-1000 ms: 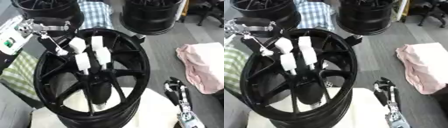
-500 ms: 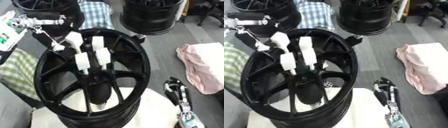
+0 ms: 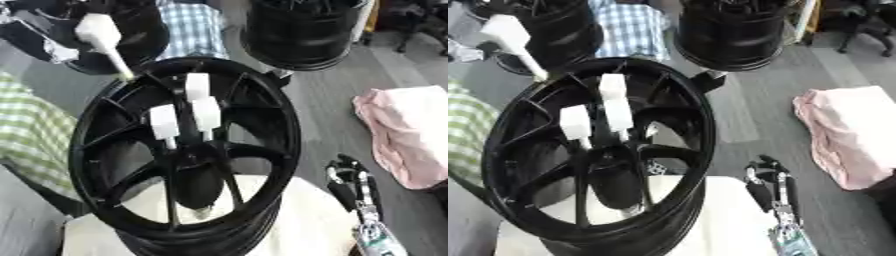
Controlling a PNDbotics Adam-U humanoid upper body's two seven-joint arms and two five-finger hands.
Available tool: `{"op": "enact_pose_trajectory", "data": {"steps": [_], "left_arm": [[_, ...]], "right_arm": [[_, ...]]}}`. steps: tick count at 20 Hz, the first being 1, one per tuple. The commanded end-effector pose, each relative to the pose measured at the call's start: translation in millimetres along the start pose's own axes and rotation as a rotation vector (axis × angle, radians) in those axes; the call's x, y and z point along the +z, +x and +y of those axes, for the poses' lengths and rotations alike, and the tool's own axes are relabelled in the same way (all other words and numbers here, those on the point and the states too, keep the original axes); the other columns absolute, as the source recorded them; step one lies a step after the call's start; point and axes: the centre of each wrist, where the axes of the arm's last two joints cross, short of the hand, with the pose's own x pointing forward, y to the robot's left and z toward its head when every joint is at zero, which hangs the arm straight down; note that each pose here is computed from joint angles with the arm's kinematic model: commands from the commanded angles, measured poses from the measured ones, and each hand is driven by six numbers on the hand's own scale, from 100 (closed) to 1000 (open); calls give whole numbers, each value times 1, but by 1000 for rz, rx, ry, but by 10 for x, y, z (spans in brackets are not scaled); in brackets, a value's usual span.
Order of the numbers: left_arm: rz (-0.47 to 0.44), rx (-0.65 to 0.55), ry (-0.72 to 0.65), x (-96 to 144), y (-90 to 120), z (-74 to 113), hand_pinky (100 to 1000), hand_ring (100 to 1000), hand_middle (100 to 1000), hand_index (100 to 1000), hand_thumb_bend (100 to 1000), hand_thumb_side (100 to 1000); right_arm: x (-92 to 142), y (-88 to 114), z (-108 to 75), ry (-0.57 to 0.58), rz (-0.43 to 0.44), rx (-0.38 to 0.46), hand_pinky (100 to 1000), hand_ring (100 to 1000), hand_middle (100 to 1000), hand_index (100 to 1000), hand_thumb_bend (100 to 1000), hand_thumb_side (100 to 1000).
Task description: Pull the pin out of the wheel hub.
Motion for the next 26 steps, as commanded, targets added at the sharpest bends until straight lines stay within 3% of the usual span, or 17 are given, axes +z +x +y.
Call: {"op": "enact_pose_trajectory", "data": {"steps": [1, 4, 5, 8, 10, 14, 16, 20, 24, 26], "left_arm": [[-2, -90, -78, 504, -55, 192, 803, 702, 470, 592, 100, 109], [96, 26, -77, 792, -271, -141, 802, 713, 501, 636, 105, 192], [128, 84, -66, 867, -361, -310, 805, 731, 554, 690, 131, 221], [259, 287, -11, 1099, -644, -957, 821, 788, 726, 830, 285, 367], [370, 378, 26, 1222, -749, -1384, 836, 810, 783, 877, 366, 458], [564, 550, 189, 1330, -772, -2213, 832, 805, 794, 890, 497, 612], [640, 626, 311, 1294, -713, -2529, 820, 791, 781, 883, 492, 645], [712, 752, 505, 1056, -538, -2921, 792, 755, 744, 850, 396, 633], [735, 859, 617, 790, -372, -3140, 773, 727, 714, 825, 277, 625], [748, 884, 658, 683, -305, -3203, 769, 721, 708, 820, 261, 623]], "right_arm": [[-46, 42, -49, -20, -18, 3, 752, 613, 671, 818, 100, 526], [-55, 50, -54, -29, -18, 0, 752, 613, 672, 818, 100, 527], [-57, 52, -55, -32, -17, -1, 752, 613, 672, 818, 100, 527], [-69, 65, -52, -39, -18, -5, 752, 613, 672, 818, 100, 526], [-76, 76, -48, -43, -20, -8, 752, 613, 672, 818, 100, 527], [-90, 91, -50, -46, -22, -11, 752, 613, 672, 819, 100, 527], [-96, 100, -47, -48, -22, -15, 752, 613, 672, 818, 100, 527], [-103, 118, -24, -47, -24, -21, 752, 613, 672, 818, 100, 527], [-104, 137, 12, -42, -26, -29, 752, 613, 672, 819, 100, 528], [-105, 142, 23, -39, -26, -31, 752, 613, 672, 819, 100, 528]]}}
